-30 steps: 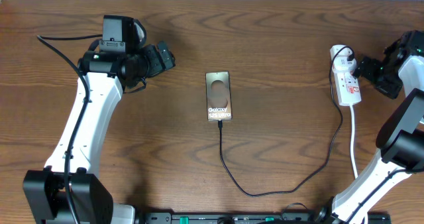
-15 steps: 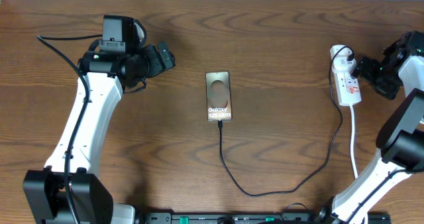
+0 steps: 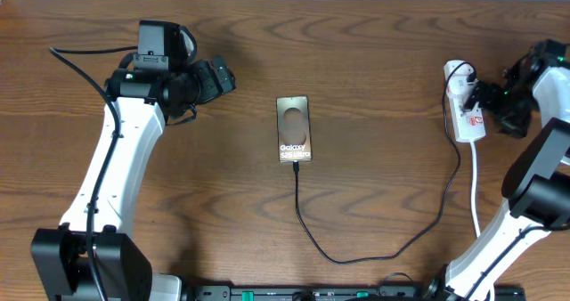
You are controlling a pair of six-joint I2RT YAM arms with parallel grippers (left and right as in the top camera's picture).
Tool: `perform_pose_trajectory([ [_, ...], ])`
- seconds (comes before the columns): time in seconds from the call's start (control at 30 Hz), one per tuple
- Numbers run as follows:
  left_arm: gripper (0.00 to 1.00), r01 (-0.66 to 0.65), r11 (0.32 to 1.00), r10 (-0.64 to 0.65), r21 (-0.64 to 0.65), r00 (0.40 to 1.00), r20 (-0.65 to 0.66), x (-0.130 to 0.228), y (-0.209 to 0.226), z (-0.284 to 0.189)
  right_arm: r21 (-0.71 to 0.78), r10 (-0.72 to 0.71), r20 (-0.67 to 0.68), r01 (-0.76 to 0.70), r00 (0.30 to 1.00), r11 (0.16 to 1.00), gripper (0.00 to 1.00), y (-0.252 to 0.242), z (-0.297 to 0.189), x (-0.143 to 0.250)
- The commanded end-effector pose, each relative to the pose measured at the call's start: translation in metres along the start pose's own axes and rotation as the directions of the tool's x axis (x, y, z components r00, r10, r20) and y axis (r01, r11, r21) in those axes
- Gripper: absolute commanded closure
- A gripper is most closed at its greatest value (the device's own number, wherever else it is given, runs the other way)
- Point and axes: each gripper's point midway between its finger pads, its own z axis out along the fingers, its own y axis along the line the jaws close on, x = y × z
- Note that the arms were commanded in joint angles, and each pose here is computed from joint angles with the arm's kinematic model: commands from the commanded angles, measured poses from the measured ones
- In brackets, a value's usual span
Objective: Plug charger to phone and switch on socket
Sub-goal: 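Press the orange switch on the power strip with the right gripper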
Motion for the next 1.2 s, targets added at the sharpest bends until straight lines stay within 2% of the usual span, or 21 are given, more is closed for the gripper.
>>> perform_pose_trajectory([
  [0.0,0.0,-0.013,1.0,0.013,0.003,0.999,0.029,-0.006,-0.003,-0.008,0.05,-0.063,0.122,0.057,0.991,0.997,0.01,-0.007,-0.052,-0.026],
  [0.17,0.0,-0.012,1.0,0.012,0.003,1.0,0.029,-0.006,-0.003,-0.008,0.103,-0.137,0.133,0.124,0.982,0.987,0.01,-0.013,-0.062,-0.026],
  [1.17,0.0,-0.013,1.0,0.013,0.003,0.999,0.029,-0.006,-0.003,-0.008,0.106,-0.135,0.14,0.121,0.981,0.987,0.01,-0.013,-0.061,-0.028],
])
